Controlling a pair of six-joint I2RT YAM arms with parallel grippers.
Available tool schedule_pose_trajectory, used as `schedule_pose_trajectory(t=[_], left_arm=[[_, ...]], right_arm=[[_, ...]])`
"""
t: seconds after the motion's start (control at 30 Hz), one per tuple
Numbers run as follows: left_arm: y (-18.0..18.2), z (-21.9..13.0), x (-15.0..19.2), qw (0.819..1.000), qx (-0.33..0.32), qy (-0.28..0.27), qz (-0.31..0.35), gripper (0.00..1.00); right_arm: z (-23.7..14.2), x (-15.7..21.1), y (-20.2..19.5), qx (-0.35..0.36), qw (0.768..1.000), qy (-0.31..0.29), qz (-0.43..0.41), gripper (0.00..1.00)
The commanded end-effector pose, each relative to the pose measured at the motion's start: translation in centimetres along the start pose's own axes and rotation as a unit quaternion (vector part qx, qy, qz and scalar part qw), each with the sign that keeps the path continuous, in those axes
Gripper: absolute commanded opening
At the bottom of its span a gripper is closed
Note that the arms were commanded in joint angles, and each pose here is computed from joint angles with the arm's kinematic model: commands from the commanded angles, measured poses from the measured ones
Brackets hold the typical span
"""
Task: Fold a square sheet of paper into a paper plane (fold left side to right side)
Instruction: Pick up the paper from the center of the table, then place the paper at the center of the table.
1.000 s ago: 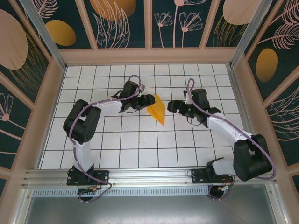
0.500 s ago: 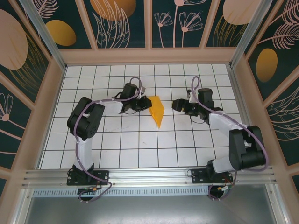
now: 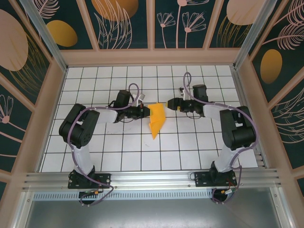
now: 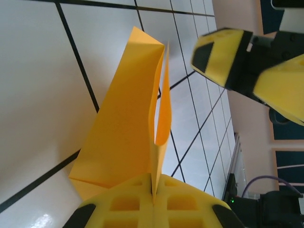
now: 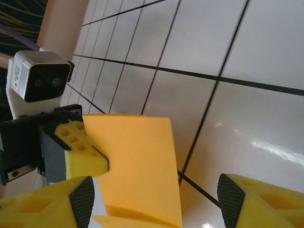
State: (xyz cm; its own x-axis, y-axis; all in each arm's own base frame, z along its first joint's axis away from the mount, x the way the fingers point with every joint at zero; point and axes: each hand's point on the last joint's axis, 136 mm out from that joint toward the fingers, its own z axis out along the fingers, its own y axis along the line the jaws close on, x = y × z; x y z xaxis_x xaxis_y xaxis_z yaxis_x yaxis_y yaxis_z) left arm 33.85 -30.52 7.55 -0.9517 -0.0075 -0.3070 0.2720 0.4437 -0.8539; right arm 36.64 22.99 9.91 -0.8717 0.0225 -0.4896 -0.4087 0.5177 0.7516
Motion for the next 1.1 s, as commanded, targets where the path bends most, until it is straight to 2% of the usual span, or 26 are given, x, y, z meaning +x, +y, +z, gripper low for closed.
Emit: schedule_pose_trajectory(t=[0.0, 0.3, 0.43, 0.57, 0.67, 0.73, 0.83, 0.97, 1.07], left_arm=[[-2.1, -0.7, -0.4, 0.998, 0.038, -0.005, 0.047, 0.06], [-1.9, -0.6, 0.0, 0.998, 0.048, -0.002, 0.047, 0.05], [-1.3, -0.5, 0.1, 0.998, 0.044, -0.002, 0.041, 0.05], [-0.8, -0.5, 0.1, 0.999, 0.037, -0.005, 0.036, 0.07], [-0.4, -0.7, -0.1, 0.999, 0.026, -0.01, 0.035, 0.17], [-0.2, -1.1, -0.4, 0.999, 0.009, -0.019, 0.041, 0.33], [0.5, -2.2, -1.3, 0.997, -0.035, -0.042, 0.048, 0.48], [0.5, -4.3, -2.7, 0.989, -0.103, -0.077, 0.075, 0.56], [-0.8, -6.6, -3.7, 0.979, -0.146, -0.102, 0.101, 0.57]], right_arm=[[1.4, -0.3, 1.6, -0.047, 0.998, 0.011, -0.045, 0.72], [3.4, 1.4, 1.7, -0.086, 0.995, 0.04, -0.031, 0.68], [3.4, 2.3, 1.4, -0.091, 0.995, 0.045, -0.018, 0.59], [3.3, 2.9, 0.9, -0.085, 0.995, 0.047, -0.01, 0.43], [3.1, 3.1, 0.8, -0.078, 0.996, 0.046, -0.005, 0.26], [3.1, 3.0, 0.8, -0.074, 0.996, 0.045, -0.001, 0.17], [2.9, 2.9, 0.6, -0.059, 0.997, 0.044, 0.013, 0.1], [2.2, 2.7, 0.8, -0.036, 0.998, 0.042, 0.037, 0.07], [1.5, 2.6, 1.1, -0.013, 0.997, 0.043, 0.061, 0.07]])
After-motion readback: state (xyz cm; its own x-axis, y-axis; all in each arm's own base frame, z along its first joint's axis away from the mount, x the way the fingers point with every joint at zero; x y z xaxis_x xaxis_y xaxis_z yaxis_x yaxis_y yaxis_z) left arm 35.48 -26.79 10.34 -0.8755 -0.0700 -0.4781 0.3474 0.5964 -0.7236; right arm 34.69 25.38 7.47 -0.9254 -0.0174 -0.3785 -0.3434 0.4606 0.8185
